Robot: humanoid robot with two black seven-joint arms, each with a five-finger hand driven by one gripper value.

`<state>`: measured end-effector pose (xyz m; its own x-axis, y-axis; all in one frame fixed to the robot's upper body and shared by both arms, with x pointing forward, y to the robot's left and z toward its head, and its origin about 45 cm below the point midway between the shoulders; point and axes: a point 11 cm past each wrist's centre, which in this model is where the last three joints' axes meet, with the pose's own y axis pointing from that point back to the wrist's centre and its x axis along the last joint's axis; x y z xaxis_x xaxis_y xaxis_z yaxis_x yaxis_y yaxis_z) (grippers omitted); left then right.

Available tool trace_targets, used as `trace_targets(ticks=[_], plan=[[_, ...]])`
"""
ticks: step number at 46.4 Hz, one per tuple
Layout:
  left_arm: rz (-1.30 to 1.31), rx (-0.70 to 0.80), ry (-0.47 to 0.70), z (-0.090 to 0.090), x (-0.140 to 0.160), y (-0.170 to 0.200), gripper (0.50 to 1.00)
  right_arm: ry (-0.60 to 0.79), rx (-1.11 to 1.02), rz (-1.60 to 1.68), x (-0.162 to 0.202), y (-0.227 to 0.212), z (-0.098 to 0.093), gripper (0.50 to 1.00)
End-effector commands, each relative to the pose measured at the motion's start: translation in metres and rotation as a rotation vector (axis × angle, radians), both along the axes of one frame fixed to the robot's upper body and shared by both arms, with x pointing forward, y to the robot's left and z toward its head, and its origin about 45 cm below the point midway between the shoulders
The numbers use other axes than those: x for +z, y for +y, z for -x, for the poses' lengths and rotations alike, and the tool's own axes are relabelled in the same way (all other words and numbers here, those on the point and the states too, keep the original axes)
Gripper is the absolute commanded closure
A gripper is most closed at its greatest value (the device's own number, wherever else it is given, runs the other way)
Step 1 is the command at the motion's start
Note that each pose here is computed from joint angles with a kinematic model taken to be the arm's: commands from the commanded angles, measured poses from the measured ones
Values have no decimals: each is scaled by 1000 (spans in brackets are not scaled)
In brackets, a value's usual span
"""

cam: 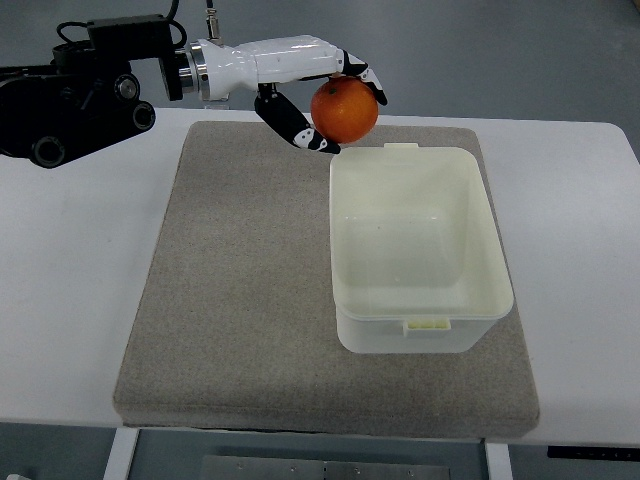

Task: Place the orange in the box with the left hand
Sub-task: 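Lift the orange with the left hand and carry it over the box, then lower the orange into the white box and open the left hand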

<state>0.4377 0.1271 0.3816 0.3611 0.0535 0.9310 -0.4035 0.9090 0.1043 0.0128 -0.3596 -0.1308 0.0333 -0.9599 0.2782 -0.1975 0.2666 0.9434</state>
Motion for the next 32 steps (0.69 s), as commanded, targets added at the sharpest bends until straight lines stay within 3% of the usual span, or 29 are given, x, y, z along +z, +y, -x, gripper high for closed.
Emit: trace_targets(ticks=[1, 11, 21, 32], plan=[[-7, -40, -3, 7, 4, -12, 1000, 0, 0, 0, 0, 0, 0, 574], [-45, -126, 31, 19, -4, -43, 1000, 0, 0, 0, 0, 0, 0, 574], [-210, -232, 5, 33, -34, -65, 1000, 0, 0, 0, 0, 0, 0, 574], [-226, -201, 19, 26, -43, -58, 1000, 0, 0, 0, 0, 0, 0, 574]])
